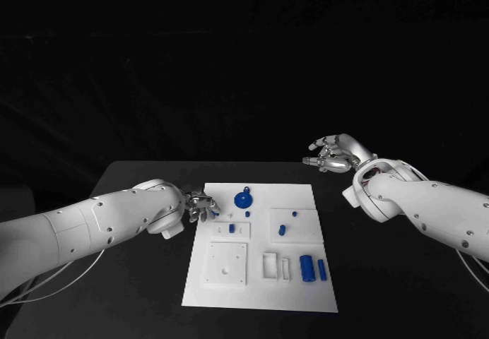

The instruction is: Assemble the parts on the task board

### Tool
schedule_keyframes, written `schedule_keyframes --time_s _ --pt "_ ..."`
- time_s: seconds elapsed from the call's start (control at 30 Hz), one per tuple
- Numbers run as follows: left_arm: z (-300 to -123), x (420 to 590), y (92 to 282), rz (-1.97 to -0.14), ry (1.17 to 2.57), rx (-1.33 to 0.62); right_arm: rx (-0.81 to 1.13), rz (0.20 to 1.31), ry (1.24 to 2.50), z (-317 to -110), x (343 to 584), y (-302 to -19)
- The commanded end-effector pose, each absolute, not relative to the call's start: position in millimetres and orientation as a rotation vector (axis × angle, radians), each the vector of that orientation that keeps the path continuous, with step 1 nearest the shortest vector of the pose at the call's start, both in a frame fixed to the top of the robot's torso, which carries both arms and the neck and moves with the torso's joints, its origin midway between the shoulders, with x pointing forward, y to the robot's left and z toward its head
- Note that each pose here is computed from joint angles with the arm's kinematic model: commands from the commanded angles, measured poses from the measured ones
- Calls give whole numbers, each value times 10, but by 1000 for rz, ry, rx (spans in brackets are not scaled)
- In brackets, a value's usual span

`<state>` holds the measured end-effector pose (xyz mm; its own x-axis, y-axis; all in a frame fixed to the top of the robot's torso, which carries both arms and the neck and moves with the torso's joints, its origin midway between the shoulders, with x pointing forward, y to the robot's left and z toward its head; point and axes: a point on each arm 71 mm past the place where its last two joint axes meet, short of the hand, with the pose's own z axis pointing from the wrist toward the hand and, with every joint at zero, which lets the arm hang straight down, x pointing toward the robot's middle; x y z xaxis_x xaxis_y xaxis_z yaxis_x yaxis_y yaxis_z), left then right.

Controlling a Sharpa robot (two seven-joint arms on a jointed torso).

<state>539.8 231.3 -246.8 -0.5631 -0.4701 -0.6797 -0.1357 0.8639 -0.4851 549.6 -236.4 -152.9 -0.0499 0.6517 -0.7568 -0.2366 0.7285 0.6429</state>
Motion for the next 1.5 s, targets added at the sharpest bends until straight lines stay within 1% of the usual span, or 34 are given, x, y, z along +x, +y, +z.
schedule_keyframes --time_s 0.03,0.27,0.6,1.23,1.5 --pt "-2467 5368 2304 -423 2112 -361 350 761 1462 -1542 5487 -2347" --pt "-2532 5276 2267 -392 2140 -296 351 762 1467 -1564 5481 -2347" --pt "-2582 5207 2175 -377 2139 -216 351 763 1468 -1574 5479 -2345" --pt "-2591 5177 2042 -371 2118 -121 352 764 1469 -1577 5477 -2349" --pt "-2623 5172 2037 -349 2117 -80 354 765 1470 -1579 5476 -2351"
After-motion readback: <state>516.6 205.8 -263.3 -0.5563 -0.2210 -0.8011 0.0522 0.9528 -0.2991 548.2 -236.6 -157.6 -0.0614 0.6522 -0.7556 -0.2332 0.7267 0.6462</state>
